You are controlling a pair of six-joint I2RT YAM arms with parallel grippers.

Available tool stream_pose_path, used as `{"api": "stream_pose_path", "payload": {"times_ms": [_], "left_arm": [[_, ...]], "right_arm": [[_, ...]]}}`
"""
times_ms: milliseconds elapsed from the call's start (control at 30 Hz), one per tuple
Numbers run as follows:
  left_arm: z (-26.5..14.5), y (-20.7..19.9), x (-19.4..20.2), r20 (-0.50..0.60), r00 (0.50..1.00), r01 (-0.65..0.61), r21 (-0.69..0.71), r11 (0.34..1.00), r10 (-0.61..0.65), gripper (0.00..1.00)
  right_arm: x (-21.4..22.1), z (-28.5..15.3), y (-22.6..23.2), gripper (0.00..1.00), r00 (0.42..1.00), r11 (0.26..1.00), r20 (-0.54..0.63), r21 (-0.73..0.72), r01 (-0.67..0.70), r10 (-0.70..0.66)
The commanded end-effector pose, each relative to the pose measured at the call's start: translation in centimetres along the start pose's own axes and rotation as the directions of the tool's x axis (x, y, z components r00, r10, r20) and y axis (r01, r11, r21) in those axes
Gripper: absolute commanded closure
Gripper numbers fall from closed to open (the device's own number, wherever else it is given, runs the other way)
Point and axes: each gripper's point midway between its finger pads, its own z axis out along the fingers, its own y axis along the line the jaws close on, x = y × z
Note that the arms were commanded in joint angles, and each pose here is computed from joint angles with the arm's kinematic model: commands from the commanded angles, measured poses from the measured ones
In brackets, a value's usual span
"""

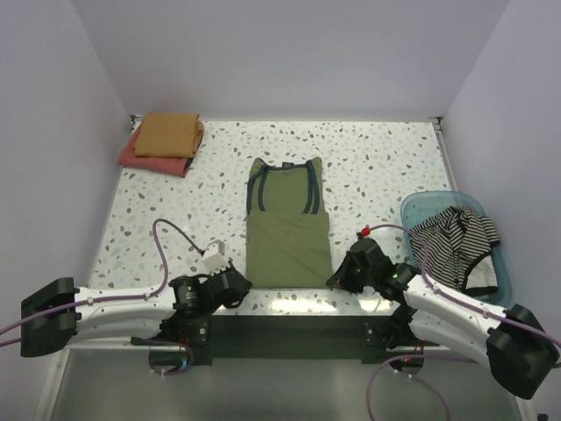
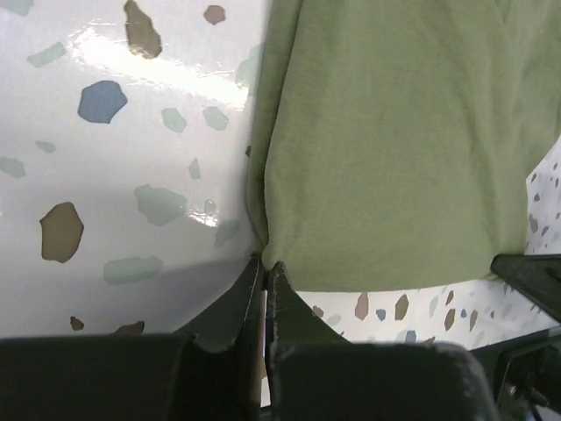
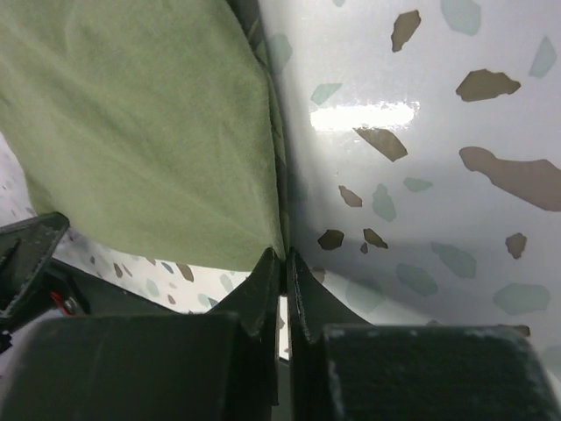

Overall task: Fold and stack the tank tops
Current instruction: Fold the tank top

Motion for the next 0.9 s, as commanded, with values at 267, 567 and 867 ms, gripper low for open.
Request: {"api": "stream_pose_path", "payload": {"times_ms": [267,567,867], "left_arm": [[-3.7,-2.7,2.2,-0.076,0.968,-0.23,0.109,0.967,0.239,1.0],[-8.3,-6.0,2.9,-0.02,0.969,-0.24,0.149,0.959,0.246,1.0],[-10.1,-7.7,-2.9,0.161,0.983,-0.119,0.187,0.975,0.089,1.0]], "right_arm": [[1.1,-4.8,0.6,1.0,0.985,0.985,0.002,0.006,0.17,-0.17],[2.7,-7.9,3.8,1.0,0.965,0.963,0.029,-0.073,0.26,-0.259],[-2.4,-10.5,8.1,1.0,0.927,0.953,0.233,-0.006,0.304,-0.294]]}}
